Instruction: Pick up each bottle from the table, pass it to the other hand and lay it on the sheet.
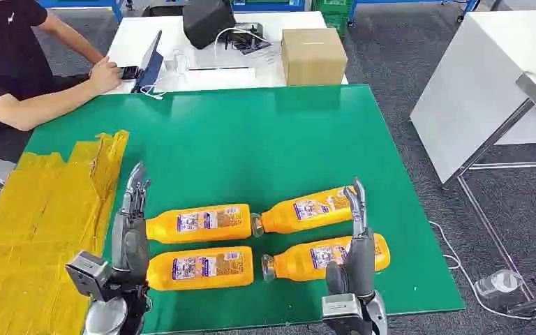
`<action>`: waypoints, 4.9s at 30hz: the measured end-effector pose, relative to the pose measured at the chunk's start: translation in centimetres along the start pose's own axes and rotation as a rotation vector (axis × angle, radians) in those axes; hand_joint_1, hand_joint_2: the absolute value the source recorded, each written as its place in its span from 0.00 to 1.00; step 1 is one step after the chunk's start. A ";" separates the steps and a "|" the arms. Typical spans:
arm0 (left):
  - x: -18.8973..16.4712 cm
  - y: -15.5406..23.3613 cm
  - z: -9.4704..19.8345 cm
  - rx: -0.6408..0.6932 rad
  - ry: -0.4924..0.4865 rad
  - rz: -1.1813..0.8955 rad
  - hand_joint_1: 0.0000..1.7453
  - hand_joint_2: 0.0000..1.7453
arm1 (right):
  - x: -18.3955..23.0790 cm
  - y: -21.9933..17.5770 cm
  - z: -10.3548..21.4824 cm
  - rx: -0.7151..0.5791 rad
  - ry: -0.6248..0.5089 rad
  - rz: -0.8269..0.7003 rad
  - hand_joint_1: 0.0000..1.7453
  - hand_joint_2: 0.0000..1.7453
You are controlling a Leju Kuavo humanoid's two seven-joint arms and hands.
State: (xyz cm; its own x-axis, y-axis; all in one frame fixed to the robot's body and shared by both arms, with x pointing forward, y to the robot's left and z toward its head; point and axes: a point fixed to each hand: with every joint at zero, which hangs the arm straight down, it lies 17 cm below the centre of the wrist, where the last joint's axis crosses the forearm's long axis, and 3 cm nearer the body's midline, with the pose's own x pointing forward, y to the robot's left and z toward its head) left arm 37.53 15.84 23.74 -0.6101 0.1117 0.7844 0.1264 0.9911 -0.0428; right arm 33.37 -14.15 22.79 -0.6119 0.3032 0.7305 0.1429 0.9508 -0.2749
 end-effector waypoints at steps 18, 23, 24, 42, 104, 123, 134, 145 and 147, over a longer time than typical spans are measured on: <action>-1.3 -1.6 -1.0 -0.033 0.023 0.046 0.00 0.00 | -2.3 14.9 4.7 0.607 0.117 0.107 0.00 1.00; -1.6 -1.7 -1.0 -0.037 0.030 0.049 0.00 0.00 | -2.8 16.4 5.4 0.666 0.119 0.153 0.00 1.00; -1.7 -1.7 -1.0 -0.039 0.031 0.050 0.00 0.00 | -3.1 16.7 5.6 0.683 0.123 0.175 0.00 1.00; -2.6 -2.8 -2.0 -0.065 0.045 0.093 0.00 0.00 | -7.6 22.5 12.2 1.008 0.228 0.300 0.00 1.00; 8.1 29.4 4.1 1.028 -0.188 -0.412 0.00 1.00 | -8.1 24.9 15.6 1.021 0.379 0.074 1.00 1.00; 3.3 33.4 7.3 1.022 -0.087 -0.158 0.00 1.00 | 2.3 19.7 8.6 0.645 0.150 -0.303 1.00 1.00; -1.3 12.0 0.7 0.321 0.057 0.588 0.00 1.00 | 9.0 9.7 1.1 0.231 -0.078 -0.471 1.00 1.00; 3.3 0.2 2.3 -0.061 0.031 0.899 0.00 1.00 | 9.2 9.5 0.7 0.255 -0.086 -0.474 1.00 1.00; 3.5 -0.1 2.4 -0.069 0.028 0.906 0.00 1.00 | 8.8 10.3 1.0 0.295 -0.063 -0.451 1.00 1.00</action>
State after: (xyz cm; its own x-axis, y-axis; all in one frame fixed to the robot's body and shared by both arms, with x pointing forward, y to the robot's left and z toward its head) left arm 33.49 16.28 24.98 -0.2352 0.8431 0.4835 0.5953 0.5182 -0.6141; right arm 28.69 -1.71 25.78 -0.6091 -0.1438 0.7800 -0.3634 0.9247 -0.1132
